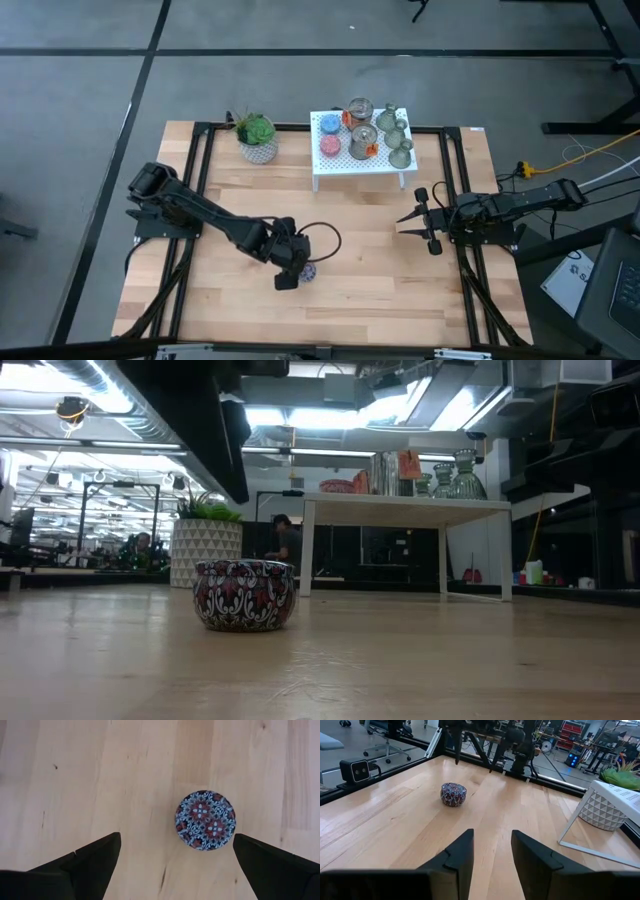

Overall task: Pick & Place candle stick holders
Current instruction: Put the black scented candle on the shelf aligned with the blue and pink scented candles

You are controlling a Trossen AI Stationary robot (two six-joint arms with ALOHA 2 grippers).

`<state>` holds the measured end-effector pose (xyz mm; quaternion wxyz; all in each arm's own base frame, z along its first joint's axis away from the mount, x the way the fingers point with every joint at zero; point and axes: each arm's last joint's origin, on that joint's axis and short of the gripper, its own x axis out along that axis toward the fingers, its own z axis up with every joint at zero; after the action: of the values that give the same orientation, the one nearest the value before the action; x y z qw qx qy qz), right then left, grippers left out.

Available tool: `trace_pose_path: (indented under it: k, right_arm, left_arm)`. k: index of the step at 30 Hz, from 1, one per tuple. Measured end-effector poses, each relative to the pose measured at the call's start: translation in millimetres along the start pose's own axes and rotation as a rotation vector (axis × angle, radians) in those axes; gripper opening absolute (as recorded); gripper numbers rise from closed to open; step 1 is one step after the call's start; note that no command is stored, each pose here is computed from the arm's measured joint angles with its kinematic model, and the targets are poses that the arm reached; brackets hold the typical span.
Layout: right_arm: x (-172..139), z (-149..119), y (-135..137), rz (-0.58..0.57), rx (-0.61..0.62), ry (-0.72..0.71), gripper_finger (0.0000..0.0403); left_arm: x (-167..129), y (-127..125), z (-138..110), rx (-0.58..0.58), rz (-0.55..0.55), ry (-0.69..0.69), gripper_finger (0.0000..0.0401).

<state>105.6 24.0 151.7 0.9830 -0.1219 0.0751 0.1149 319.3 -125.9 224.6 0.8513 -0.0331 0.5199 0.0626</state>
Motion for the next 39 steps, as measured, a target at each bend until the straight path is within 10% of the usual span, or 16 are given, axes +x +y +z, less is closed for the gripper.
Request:
trace_pose_path:
  k: [39]
  right_arm:
    - [0.0, 0.0, 0.0, 0.0, 0.0, 0.0, 0.0135]
  left_arm:
    - [-10.2, -38.1, -2.2, 0.094, -0.063, -0.186, 0.0384]
